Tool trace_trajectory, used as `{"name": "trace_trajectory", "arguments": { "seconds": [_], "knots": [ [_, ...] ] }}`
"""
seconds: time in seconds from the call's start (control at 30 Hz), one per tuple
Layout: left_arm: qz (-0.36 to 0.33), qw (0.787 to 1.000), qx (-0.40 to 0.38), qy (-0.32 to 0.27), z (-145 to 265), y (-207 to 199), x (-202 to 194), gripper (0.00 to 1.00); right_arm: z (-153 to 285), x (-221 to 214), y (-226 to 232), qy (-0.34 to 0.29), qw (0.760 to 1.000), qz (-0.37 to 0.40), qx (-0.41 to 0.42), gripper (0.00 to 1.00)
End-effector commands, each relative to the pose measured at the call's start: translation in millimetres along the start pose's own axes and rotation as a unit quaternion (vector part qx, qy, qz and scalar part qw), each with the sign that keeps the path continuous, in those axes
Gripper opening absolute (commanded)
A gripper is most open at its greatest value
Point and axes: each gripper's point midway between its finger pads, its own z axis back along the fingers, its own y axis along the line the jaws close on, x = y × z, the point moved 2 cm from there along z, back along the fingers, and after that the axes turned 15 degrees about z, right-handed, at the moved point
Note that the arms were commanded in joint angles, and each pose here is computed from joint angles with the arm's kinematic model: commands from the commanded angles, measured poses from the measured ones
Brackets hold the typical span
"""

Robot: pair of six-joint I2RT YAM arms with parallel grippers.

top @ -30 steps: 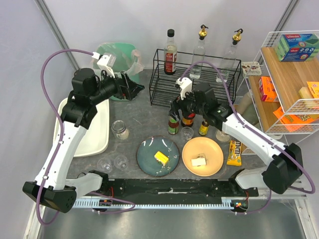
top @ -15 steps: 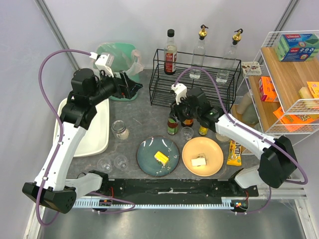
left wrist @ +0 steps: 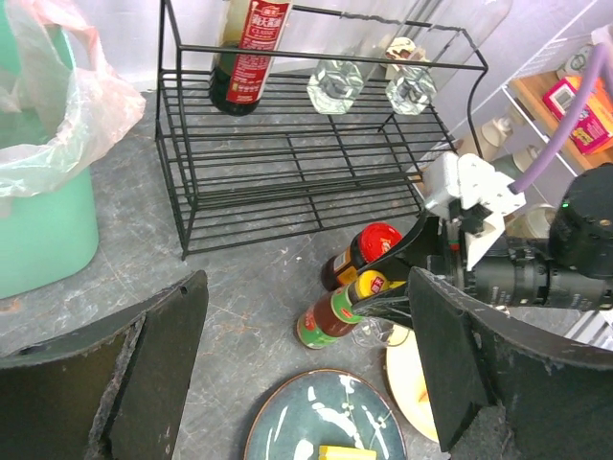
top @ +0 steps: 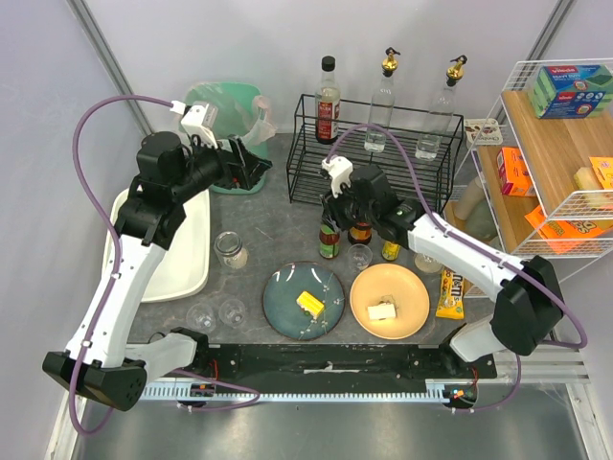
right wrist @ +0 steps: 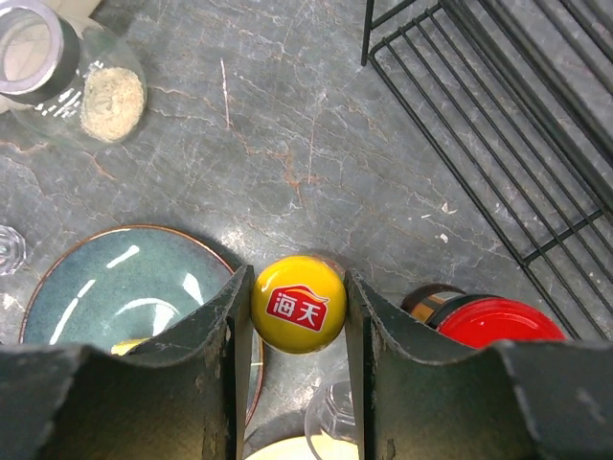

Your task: Clear the kitchen counter

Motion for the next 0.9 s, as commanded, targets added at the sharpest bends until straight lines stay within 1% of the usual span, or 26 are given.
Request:
{"name": "trace_trajectory", "arguments": {
  "seconds": [0.0, 0.23, 0.4, 0.67, 0.87],
  "knots": [
    [-0.027, 0.999, 0.002, -0.042, 16, -11, 22, 0.9, 32, 100, -16, -0.128, 0.991, 0.026, -0.027, 0.0],
    [-0.038, 0.997, 0.02, -0.062, 23, -8, 28, 0.9, 61, 166, -29, -0.191, 0.979, 0.049, -0.046, 0.0],
    [-0.041, 0.997, 0.025, -0.063, 25, -6, 28, 0.9, 71, 204, -43, -0.227, 0.969, 0.062, -0.074, 0.0],
    [-0.044, 0.996, 0.032, -0.064, 26, -4, 28, 0.9, 55, 244, -79, -0.254, 0.951, 0.08, -0.156, 0.0],
    [-0.048, 0.996, 0.04, -0.066, 29, -2, 28, 0.9, 51, 272, -100, -0.28, 0.936, 0.088, -0.194, 0.0]
  ]
}}
